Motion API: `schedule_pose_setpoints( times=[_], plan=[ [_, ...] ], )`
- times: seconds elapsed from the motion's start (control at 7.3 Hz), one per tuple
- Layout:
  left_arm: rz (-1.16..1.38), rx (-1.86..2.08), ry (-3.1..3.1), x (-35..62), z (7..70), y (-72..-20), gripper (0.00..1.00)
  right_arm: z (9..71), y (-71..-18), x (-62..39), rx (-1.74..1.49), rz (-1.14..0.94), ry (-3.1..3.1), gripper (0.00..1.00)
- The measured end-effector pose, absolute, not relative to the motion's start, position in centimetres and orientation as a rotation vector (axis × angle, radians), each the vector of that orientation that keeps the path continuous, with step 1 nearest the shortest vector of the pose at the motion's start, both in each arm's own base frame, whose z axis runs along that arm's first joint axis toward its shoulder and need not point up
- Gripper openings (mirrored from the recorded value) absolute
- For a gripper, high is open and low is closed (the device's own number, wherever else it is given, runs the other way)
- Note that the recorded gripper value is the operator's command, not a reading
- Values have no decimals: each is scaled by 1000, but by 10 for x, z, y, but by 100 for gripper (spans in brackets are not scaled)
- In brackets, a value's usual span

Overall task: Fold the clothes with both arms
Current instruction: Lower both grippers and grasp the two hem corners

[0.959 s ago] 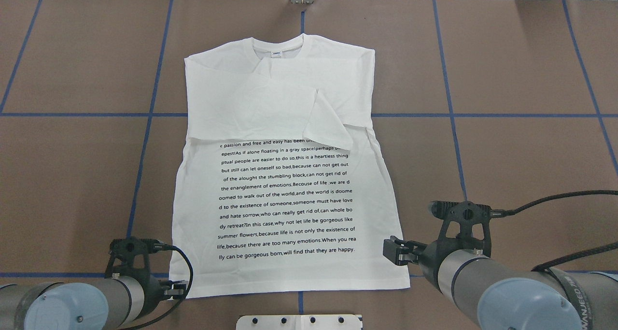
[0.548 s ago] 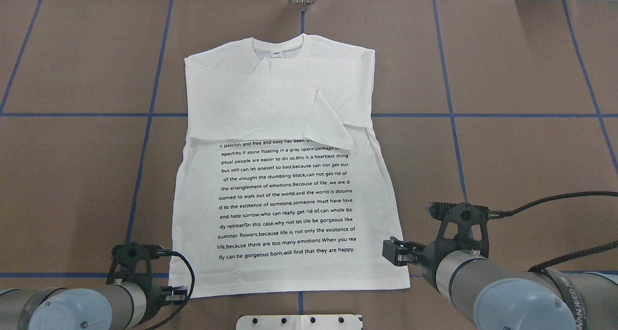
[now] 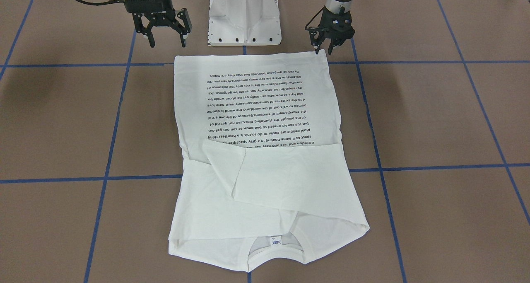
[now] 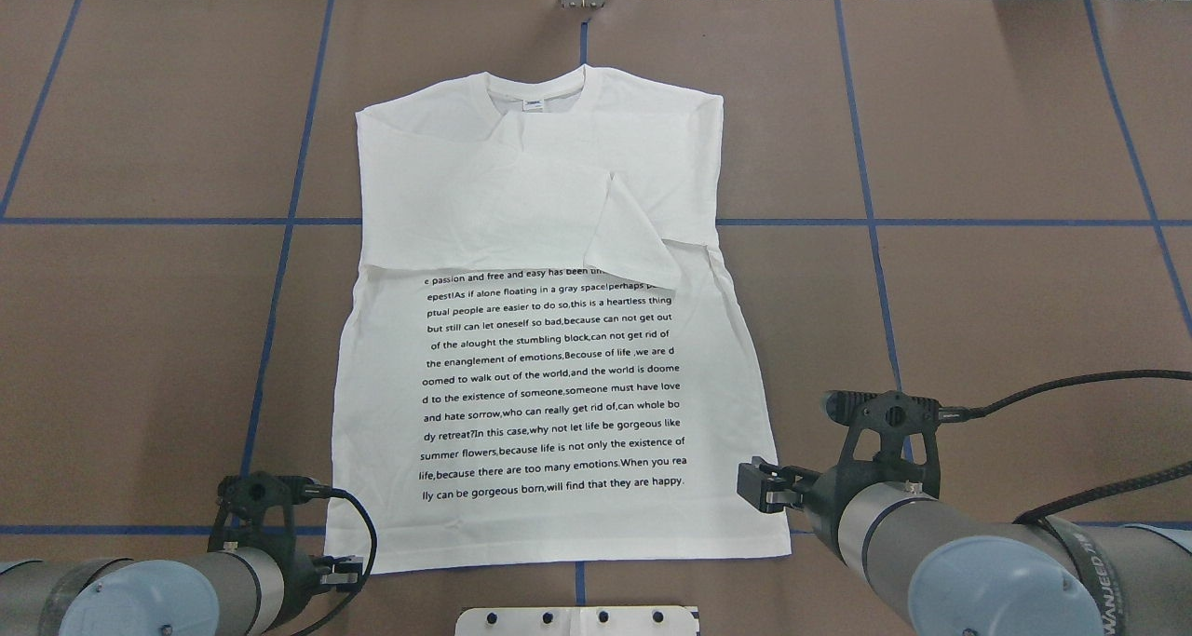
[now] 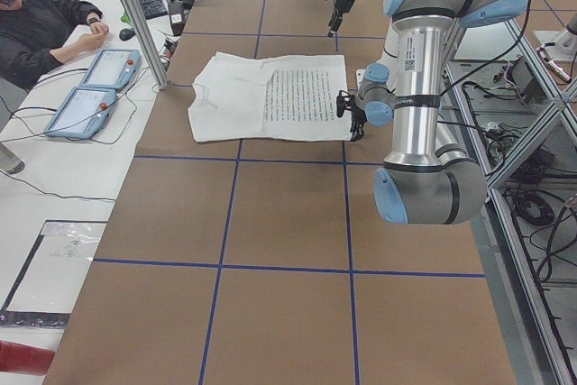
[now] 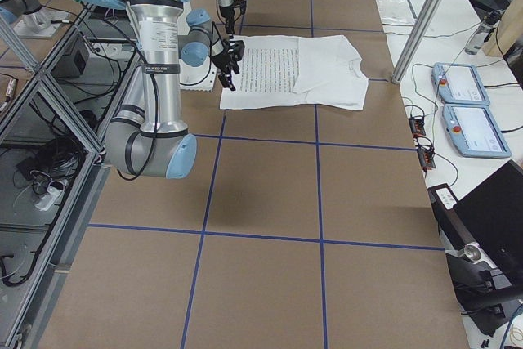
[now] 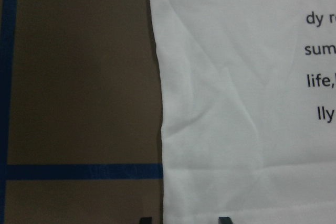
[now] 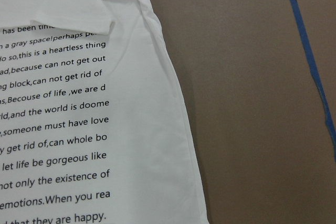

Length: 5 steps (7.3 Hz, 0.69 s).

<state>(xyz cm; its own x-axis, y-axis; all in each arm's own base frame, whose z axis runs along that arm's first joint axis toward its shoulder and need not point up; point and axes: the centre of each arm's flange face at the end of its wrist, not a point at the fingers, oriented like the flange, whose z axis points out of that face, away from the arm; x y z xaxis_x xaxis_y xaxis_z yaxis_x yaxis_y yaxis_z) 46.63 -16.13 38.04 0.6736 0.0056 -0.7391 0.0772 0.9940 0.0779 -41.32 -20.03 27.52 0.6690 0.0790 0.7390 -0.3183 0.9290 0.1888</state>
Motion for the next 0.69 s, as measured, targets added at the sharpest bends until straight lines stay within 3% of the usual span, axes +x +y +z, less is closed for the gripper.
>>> schedule_pose_setpoints(
  times=[0.41, 0.55, 0.69],
  plan=[
    [-38, 105, 827, 468, 383, -161, 47, 275, -200, -414, 316, 227, -810, 100],
    [-37, 104, 826, 468, 383, -161, 38, 275, -200, -414, 316, 227, -811, 100],
    [-37, 104, 826, 468, 383, -160, 22, 275, -200, -414, 316, 227, -811, 100]
  ],
)
